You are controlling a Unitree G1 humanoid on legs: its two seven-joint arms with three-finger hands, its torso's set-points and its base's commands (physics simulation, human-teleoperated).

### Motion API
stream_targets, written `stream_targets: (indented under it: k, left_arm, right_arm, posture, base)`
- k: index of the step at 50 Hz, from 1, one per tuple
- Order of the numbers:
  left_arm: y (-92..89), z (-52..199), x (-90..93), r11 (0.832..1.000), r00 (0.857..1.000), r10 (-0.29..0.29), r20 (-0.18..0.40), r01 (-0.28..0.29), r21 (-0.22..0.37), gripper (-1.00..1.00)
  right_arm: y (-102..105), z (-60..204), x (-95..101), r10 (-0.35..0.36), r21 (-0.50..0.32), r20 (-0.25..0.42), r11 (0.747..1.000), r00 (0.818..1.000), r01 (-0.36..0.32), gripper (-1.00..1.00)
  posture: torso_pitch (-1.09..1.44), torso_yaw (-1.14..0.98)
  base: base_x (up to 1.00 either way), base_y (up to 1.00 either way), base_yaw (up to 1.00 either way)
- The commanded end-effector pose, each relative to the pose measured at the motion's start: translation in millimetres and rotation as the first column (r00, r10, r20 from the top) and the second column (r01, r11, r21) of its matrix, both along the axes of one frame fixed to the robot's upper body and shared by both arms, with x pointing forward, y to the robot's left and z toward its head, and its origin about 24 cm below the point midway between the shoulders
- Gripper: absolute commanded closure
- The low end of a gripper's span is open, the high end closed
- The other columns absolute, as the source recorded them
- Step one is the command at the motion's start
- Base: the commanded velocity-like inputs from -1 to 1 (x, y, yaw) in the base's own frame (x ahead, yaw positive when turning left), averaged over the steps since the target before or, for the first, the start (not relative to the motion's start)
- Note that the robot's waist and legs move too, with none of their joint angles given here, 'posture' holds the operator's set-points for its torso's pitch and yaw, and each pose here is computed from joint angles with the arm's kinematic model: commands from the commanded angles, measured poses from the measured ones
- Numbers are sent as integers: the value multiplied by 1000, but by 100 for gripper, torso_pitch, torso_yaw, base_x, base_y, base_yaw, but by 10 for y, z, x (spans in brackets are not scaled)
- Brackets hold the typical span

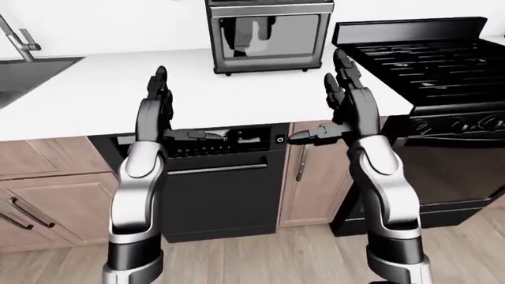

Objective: Open the toaster oven door.

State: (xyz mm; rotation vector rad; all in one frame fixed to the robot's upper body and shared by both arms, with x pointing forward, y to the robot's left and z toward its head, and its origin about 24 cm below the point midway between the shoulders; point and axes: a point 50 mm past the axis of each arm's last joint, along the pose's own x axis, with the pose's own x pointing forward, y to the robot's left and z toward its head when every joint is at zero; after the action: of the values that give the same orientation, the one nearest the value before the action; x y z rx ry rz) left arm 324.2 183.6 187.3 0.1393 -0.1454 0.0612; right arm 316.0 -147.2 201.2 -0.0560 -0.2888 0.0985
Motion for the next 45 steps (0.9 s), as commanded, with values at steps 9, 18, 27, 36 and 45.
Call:
stream_targets:
  k: [9, 18, 27, 36, 45]
  left_arm:
    - [-28, 190, -59, 1000, 996, -19, 91, 18, 12, -100]
    - [10, 236, -89, 1000, 995, -14, 96, 13, 13, -100]
    - [29, 309, -131, 1000, 994, -9, 108, 7, 18, -100]
    - [58, 318, -141, 1000, 994, 7, 113, -10, 22, -100]
    - [53, 320, -135, 1000, 993, 11, 114, -14, 21, -100]
  right_arm:
    - [-45, 187, -30, -14, -5, 74, 1000, 997, 15, -100]
    - [-49, 225, -37, -14, -15, 79, 1000, 997, 16, -100]
    - [-39, 307, -126, -7, -20, 114, 1000, 993, 9, -100]
    - [-104, 447, -408, -27, -25, 143, 999, 989, 31, -100]
    - [-119, 399, -563, -29, -38, 146, 999, 989, 35, -100]
  posture:
    - [0, 0]
    - [0, 0]
    - [0, 0]
    - [0, 0]
    - [0, 0]
  base:
    - [33, 11, 0]
    - [33, 20, 0]
    - [20, 23, 0]
    - [11, 25, 0]
    - [2, 9, 0]
